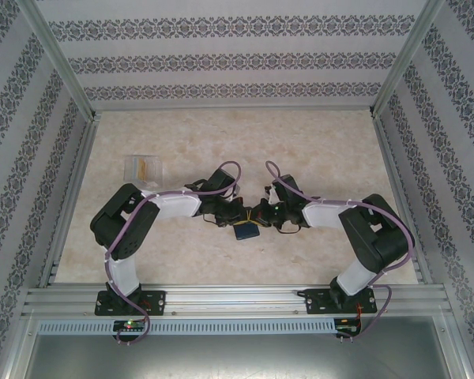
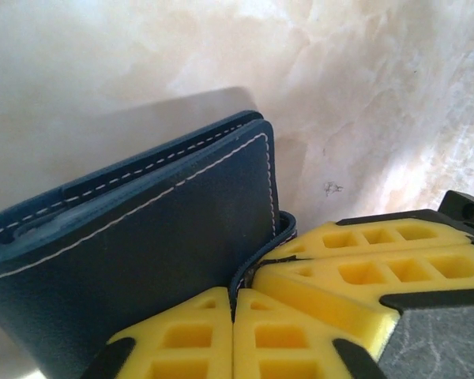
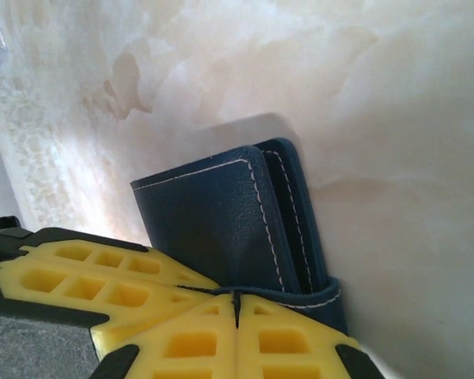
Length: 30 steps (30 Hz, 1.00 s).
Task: Put the credit cards into the card holder
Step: Close the button on the card holder.
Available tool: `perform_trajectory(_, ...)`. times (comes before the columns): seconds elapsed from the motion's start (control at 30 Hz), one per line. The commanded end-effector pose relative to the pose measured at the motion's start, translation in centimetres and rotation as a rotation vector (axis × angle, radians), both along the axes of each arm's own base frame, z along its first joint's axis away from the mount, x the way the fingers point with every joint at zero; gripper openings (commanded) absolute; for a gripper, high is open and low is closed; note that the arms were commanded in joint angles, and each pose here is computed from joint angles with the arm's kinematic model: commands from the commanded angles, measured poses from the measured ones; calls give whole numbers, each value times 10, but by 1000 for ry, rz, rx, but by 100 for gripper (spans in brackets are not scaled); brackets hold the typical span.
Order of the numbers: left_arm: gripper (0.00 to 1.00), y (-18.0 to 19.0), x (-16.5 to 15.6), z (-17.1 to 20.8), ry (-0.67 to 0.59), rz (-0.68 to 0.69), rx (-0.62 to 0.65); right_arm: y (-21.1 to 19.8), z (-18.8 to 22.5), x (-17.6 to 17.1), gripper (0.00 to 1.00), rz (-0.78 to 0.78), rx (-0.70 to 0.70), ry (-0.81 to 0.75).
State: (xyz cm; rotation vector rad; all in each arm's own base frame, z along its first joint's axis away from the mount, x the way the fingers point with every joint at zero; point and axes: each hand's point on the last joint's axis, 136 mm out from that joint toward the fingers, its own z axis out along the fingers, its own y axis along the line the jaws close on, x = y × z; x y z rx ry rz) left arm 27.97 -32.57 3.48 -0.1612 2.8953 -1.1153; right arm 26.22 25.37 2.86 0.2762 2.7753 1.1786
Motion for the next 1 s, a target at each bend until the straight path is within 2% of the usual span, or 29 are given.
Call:
perform_trajectory(0.0,28,0,-11,-4,22,-10,-18,-20,-46,-25,5,11,-221,68)
perform_trajectory(0.33,48,26,14,59,-99,51,-68,-19,-41,-23,5,11,-239,35)
perform_trajectory(0.43,50,39,19,75,-129,80,-74,-8,-21,-17,6,21,-187,-11)
perform_trajectory(0.57,59,68,22,83,-142,127,-28,4,20,-7,11,26,-128,-99)
perform_trajectory(0.7,67,99,25,88,-165,174,19,9,50,-3,12,53,-128,-163)
perform_trajectory(0.87,78,136,30,101,-220,239,56,18,48,-5,12,100,-157,-157)
perform_trajectory(0.97,80,152,31,107,-229,261,67,23,36,-6,11,114,-176,-129)
